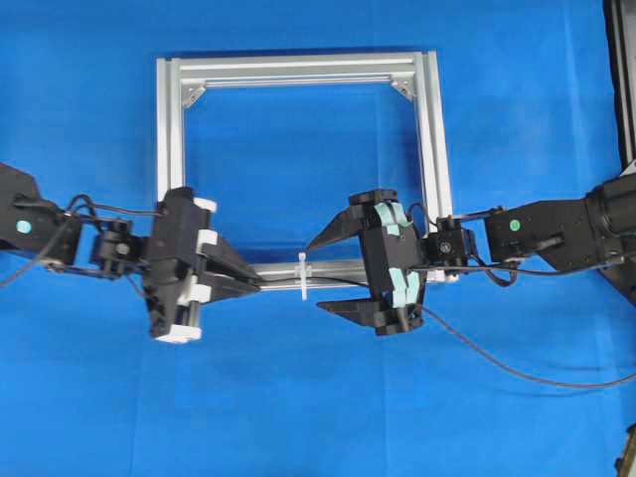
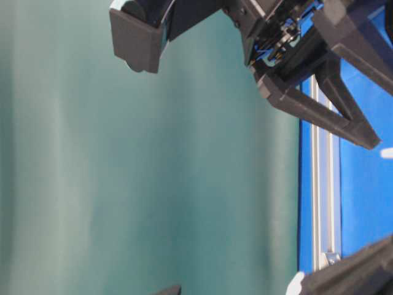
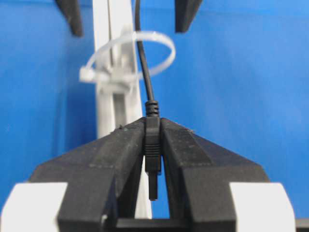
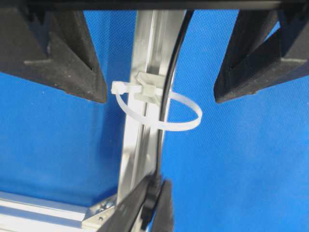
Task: Insert the wire through the string loop located in the center.
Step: 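Pull the cable leftward through the loop with the left gripper, then release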
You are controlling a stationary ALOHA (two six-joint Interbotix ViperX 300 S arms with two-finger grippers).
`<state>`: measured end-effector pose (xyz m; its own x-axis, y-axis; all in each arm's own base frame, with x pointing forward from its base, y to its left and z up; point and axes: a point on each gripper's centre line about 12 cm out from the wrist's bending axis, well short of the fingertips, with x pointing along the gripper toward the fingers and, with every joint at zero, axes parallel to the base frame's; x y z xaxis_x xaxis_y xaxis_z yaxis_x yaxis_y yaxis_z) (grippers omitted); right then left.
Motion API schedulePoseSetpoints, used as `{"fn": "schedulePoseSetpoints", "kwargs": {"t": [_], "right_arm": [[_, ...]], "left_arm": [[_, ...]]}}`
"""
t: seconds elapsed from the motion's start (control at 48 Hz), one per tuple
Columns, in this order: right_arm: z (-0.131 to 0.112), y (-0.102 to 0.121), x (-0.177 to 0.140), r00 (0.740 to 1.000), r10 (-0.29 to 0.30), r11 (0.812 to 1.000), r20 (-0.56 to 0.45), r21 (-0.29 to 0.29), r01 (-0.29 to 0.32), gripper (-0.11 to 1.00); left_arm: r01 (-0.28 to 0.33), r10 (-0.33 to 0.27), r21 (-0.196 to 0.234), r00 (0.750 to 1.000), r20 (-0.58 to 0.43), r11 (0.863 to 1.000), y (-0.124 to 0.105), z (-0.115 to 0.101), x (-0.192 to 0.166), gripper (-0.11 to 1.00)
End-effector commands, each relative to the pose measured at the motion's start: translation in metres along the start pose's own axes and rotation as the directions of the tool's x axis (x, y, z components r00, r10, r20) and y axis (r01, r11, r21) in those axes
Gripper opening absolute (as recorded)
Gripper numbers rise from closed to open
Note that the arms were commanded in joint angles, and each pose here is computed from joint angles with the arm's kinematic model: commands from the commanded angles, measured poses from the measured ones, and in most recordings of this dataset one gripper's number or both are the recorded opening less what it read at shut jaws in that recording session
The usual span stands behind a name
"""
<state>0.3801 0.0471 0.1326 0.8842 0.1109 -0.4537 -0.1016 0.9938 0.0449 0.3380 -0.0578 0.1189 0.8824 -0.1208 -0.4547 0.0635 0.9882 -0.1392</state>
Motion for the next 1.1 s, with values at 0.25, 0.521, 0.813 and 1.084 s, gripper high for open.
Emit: {"fn": "schedulePoseSetpoints", "kwargs": {"t": [0.25, 0.521, 0.813, 1.084], "right_arm": [[0.008, 0.003, -0.001, 1.000, 0.007, 1.000, 0.026, -0.004, -0.007, 0.89], [0.008, 0.003, -0.001, 1.000, 0.008, 1.000, 0.030, -0.007, -0.008, 0.89], [0.008, 0.003, -0.001, 1.000, 0.008, 1.000, 0.030, -0.009, -0.007, 0.89], [0.008, 0.003, -0.001, 1.000, 0.009, 1.000, 0.030, -0.010, -0.009, 0.89]], "left_arm": [[0.008, -0.008, -0.030, 1.000, 0.004, 1.000, 0.004, -0.018, -0.057, 0.09], [0.062, -0.061, -0.030, 0.998, 0.013, 0.998, -0.008, -0.028, -0.083, 0.09], [0.058, -0.058, -0.012, 0.997, -0.044, 0.998, -0.011, -0.029, -0.073, 0.09], [0.055, -0.056, -0.009, 0.996, -0.063, 0.998, -0.009, -0.034, -0.076, 0.09]]}}
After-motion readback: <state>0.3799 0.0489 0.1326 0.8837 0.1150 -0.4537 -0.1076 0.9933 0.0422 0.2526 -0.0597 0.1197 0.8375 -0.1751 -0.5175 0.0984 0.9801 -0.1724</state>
